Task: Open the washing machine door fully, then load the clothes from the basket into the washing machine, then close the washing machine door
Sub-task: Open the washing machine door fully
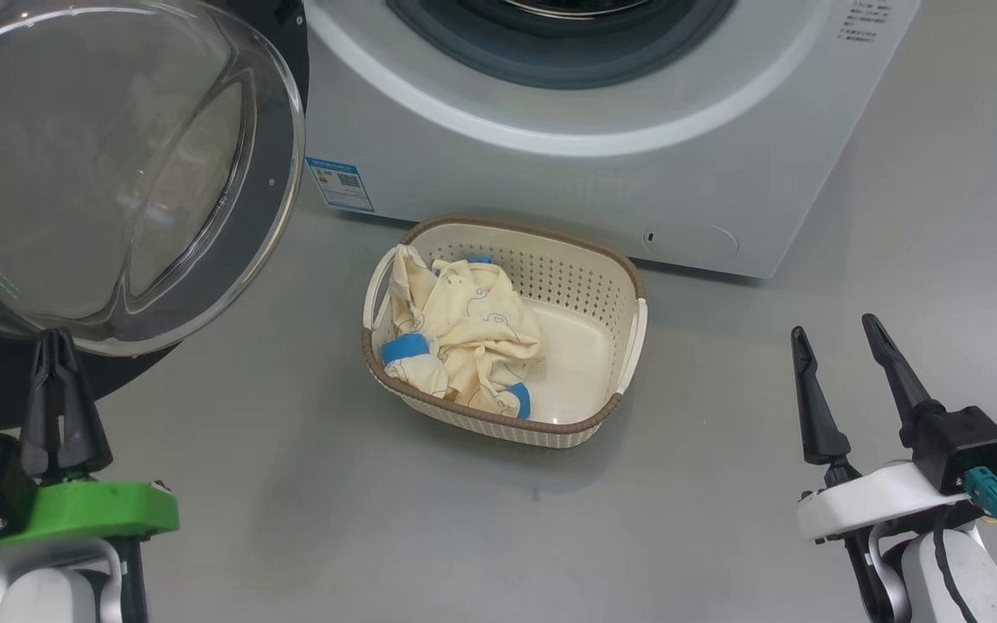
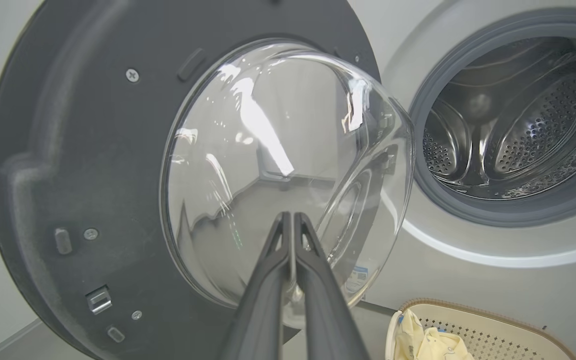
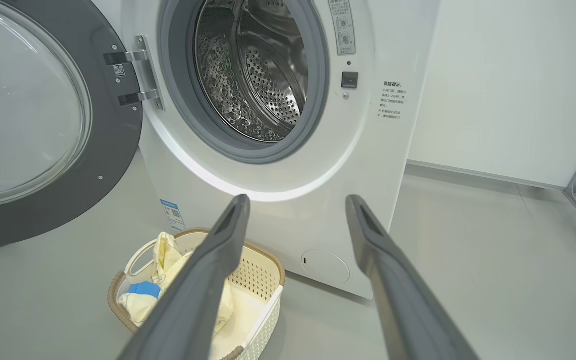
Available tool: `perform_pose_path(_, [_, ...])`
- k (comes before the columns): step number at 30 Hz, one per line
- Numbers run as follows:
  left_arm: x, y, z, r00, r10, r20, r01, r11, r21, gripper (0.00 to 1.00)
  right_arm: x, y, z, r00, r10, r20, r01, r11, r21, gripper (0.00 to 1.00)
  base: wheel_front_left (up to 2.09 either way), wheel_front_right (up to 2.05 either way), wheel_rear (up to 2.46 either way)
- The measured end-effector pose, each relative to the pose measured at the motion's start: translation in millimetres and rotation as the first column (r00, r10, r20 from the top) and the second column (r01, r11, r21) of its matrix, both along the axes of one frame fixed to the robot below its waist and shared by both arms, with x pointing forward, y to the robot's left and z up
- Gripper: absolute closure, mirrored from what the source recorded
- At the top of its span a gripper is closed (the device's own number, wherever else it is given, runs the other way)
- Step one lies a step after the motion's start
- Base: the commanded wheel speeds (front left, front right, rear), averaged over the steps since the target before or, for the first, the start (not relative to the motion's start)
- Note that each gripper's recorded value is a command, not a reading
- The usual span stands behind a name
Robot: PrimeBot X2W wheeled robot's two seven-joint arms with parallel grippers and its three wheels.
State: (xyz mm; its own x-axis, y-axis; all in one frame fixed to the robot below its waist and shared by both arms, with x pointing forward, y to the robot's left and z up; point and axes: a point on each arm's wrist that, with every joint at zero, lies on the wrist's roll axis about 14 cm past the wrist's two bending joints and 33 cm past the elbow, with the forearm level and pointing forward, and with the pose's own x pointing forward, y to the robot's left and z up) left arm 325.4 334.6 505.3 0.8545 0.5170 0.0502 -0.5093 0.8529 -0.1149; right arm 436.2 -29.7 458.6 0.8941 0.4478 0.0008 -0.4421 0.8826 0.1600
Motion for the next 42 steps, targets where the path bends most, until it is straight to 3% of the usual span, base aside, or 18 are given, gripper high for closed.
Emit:
perform_pose_path(3, [-0.2, -10.4, 5.5, 0.999, -0.04, 0.014, 0.04, 0.999, 0.014, 0.77, -5.4, -4.8, 2.9, 1.0, -0.01, 0.004, 0.01, 1.0, -0.005, 0.0, 0.0, 0.0, 0.0])
perform_pose_path(4, [0.6, -15.7, 6.9, 0.998, -0.059, 0.017, 0.059, 0.998, 0.02, 0.66, -7.5, -6.3, 3.3, 1.0, -0.013, 0.003, 0.013, 1.0, -0.007, 0.0, 0.0, 0.0, 0.0])
perform_pose_path(8, [5.6, -44.2, 3.8, 0.987, -0.162, 0.015, 0.162, 0.987, 0.015, 0.0, -13.3, -13.0, 9.9, 0.999, -0.028, 0.017, 0.029, 1.0, -0.01, 0.0, 0.0, 0.0, 0.0])
perform_pose_path(22, [22.3, -113.4, -13.1, 0.92, -0.392, -0.002, 0.392, 0.919, -0.035, 0.0, -31.6, -44.8, 20.1, 0.993, -0.111, 0.039, 0.112, 0.993, -0.029, 0.0, 0.0, 0.0, 0.0])
perform_pose_path(42, [36.7, -153.5, -23.6, 0.865, -0.501, -0.03, 0.5, 0.865, -0.041, 0.0, -61.5, -93.6, 29.9, 0.964, -0.258, 0.058, 0.261, 0.965, -0.041, 0.0, 0.0, 0.0, 0.0])
